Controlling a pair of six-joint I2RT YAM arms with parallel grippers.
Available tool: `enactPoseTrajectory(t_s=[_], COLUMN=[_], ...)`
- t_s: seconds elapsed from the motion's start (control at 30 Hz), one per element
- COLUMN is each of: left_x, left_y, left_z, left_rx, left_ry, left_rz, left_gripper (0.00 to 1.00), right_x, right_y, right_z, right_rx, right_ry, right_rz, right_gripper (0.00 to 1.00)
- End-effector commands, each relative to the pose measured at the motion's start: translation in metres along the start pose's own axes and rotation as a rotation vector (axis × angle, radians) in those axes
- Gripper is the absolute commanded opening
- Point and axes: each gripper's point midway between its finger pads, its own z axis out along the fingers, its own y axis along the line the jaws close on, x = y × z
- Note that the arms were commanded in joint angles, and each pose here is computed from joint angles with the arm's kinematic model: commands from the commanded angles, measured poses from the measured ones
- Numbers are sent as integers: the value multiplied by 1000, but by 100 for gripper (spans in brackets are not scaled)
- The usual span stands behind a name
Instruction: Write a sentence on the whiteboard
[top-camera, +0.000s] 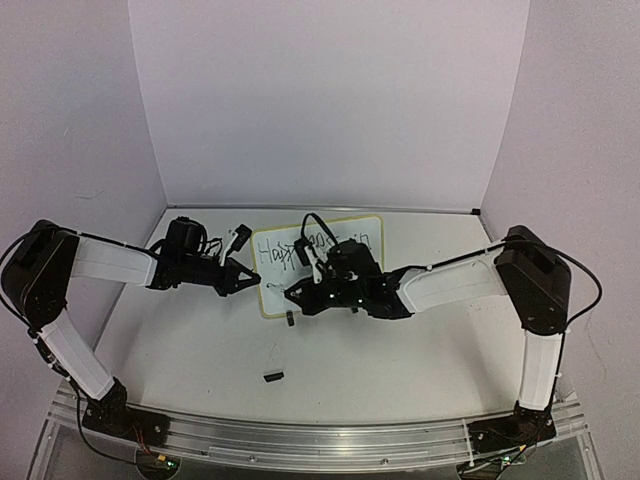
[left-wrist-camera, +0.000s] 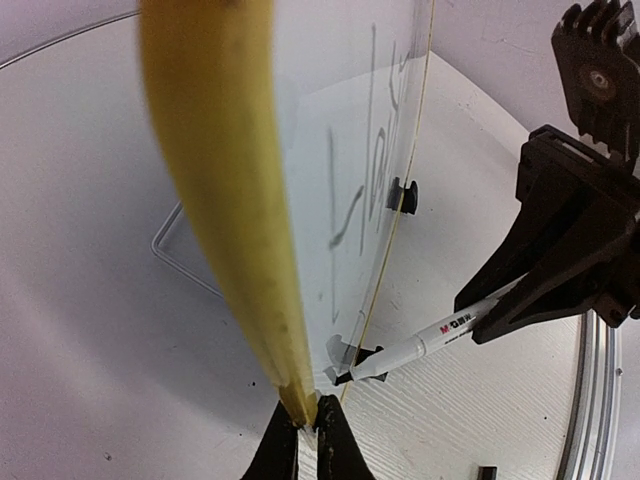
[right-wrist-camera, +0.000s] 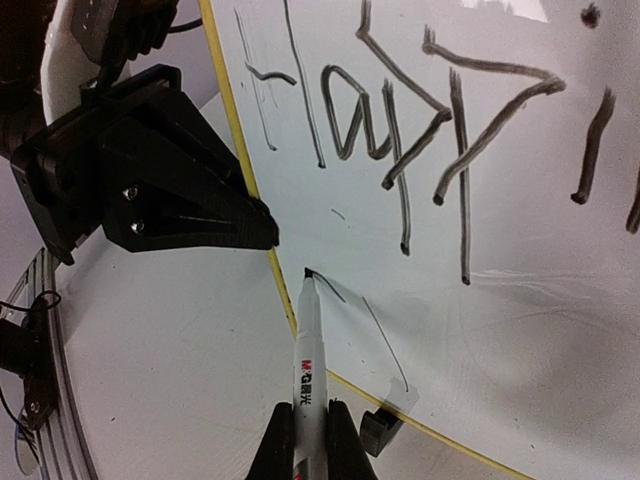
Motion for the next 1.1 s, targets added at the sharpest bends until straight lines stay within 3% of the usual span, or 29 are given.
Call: enactPoseTrajectory(t_s=[0.0, 0.7, 1.07], left_x=[-1, -1, -1], left_y=[17, 16, 16], left_z=[-3, -3, -3], left_rx=[-92, -90, -92], left_ry=[6, 5, 3], left_rz=[24, 23, 24], left_gripper=[0, 0, 0], right_x=[6, -37, 3], right_y=[-6, -2, -13], right_z=[4, -26, -13], right_rx=[13, 59, 66], right_ry=[15, -108, -2], right_rz=[-4, -31, 2], right_gripper=[0, 0, 0])
